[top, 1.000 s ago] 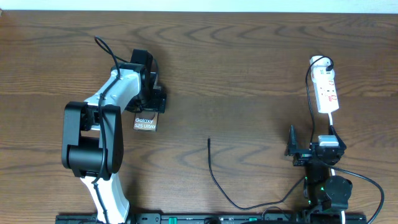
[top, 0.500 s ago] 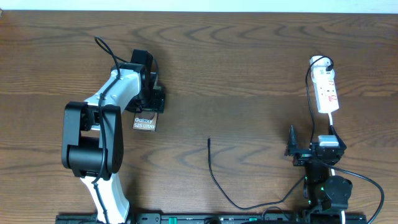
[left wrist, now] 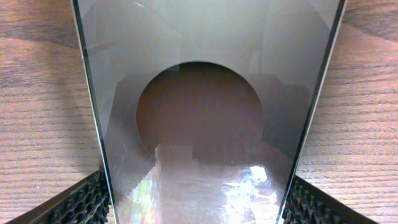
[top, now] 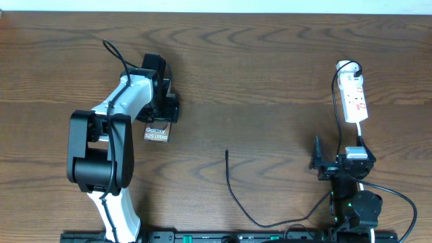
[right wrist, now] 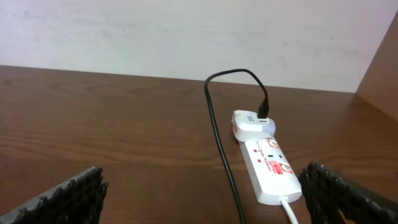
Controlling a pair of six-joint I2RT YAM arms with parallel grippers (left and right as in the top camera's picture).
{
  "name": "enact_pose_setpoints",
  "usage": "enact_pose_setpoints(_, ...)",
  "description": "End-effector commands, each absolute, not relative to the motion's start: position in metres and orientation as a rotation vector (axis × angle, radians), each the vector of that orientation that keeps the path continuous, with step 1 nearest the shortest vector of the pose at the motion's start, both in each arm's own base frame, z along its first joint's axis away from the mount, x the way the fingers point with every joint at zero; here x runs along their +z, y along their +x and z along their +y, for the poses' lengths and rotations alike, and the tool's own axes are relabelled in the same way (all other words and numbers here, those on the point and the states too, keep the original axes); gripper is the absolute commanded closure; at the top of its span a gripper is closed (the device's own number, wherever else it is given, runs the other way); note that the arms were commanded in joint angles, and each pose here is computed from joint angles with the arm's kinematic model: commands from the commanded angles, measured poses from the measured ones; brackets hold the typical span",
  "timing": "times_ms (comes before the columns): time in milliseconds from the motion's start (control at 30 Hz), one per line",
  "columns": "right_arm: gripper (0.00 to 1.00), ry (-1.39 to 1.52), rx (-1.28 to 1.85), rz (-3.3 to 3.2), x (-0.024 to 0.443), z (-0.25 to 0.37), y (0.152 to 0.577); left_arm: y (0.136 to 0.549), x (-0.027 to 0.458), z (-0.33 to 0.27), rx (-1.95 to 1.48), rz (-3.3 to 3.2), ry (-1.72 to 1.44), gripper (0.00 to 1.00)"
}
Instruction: Plug charger to phone and switch on socket
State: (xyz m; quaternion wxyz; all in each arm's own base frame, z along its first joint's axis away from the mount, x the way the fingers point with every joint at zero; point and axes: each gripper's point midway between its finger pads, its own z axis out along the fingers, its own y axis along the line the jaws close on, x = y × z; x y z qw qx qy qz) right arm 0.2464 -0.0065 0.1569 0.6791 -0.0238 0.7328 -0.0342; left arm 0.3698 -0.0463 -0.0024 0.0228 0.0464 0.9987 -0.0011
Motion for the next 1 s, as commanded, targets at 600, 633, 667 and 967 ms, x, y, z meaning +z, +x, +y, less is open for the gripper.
enact_pose_setpoints(600, 0.01, -0.063, -0.083, 1.644, 0.1567, -0.0059, 0.2461, 0.3609, -0.0066, -0.0433, 0.01, 3.119, 0.157, 0.22)
enact_pose_setpoints(633, 0.01, -0.063, -0.083, 1.644, 0.1567, -0.0059, 0.2461, 0.3609, -0.0066, -0.0433, 0.01, 3.119, 0.158, 0.22)
enact_pose_setpoints(667, 0.01, -0.063, -0.083, 1.644, 0.1567, -0.0059, 0.2461, 0.3609, -0.0066, -0.0433, 0.01, 3.119, 0.158, 0.22)
enact_pose_setpoints(967, 0.01, -0.063, -0.083, 1.645, 0.1566, -0.006, 0.2461, 0.3609, -0.0066, -0.0433, 0.01, 3.119, 0.158, 0.27)
